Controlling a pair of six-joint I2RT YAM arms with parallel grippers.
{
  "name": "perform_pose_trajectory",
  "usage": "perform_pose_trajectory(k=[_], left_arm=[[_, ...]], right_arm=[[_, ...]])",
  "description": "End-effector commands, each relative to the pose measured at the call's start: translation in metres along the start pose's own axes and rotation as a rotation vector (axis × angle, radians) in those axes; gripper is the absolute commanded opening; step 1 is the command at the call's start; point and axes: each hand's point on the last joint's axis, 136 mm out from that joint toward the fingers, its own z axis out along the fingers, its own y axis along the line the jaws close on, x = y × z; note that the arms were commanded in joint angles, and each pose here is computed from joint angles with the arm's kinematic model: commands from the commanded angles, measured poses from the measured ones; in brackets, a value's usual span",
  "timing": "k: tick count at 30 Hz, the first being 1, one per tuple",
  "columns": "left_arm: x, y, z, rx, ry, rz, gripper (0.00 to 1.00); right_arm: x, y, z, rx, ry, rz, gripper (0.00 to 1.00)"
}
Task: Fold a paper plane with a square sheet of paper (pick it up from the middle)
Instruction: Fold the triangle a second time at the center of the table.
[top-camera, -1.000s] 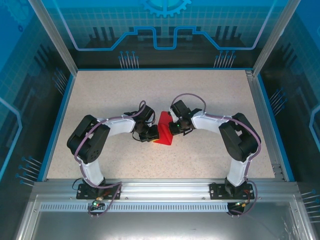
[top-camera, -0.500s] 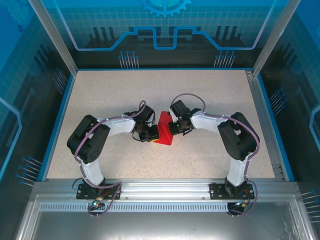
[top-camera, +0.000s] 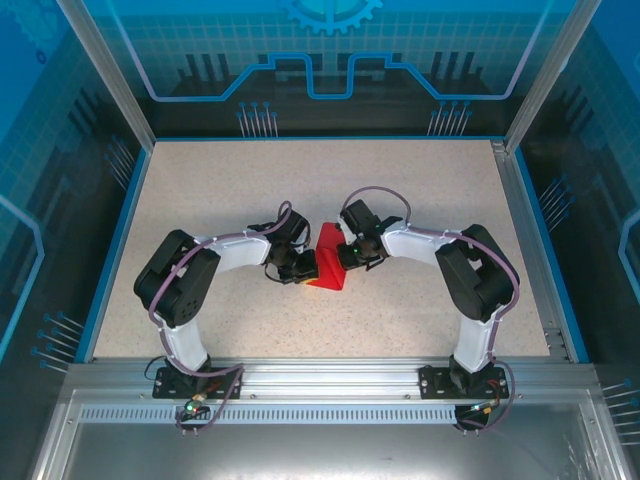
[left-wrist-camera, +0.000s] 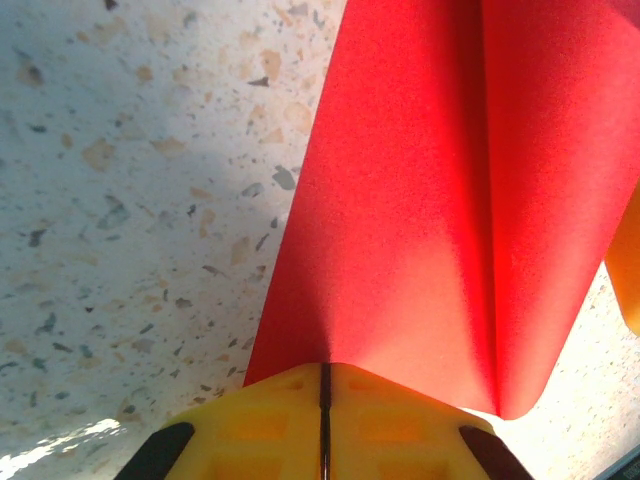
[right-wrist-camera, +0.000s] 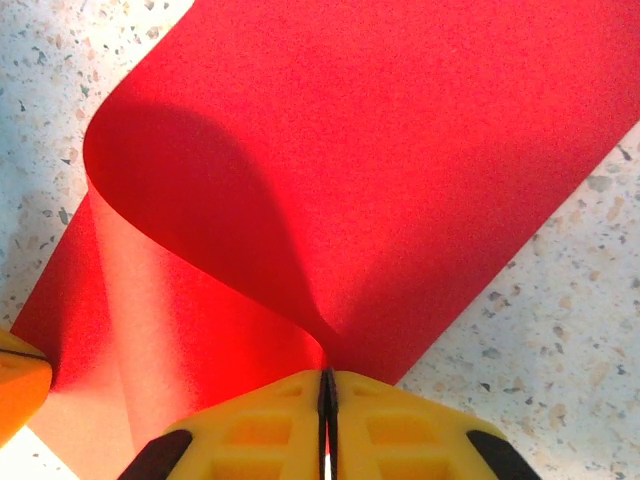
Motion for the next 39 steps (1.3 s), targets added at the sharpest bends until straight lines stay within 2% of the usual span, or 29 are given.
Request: perform_pose_trajectory(k=[1,19,39], left_arm=[[0.006,0.022,0.001,-0.09,0.006,-0.004,0.1],[0.006,0.021,0.001,-0.091,0.008,-0.004,0.1],[0.006,0.02,0.002,-0.082,0.011,-0.003,0.1]], right_arm=[[-0.006,-0.005,-0.005,0.017,-0.005,0.001,0.11],[-0.011,-0.003,-0.01,0.026,-0.011,0.001,0.11],[0.002,-0.005,0.005,0.042,0.029,0.013,0.11]])
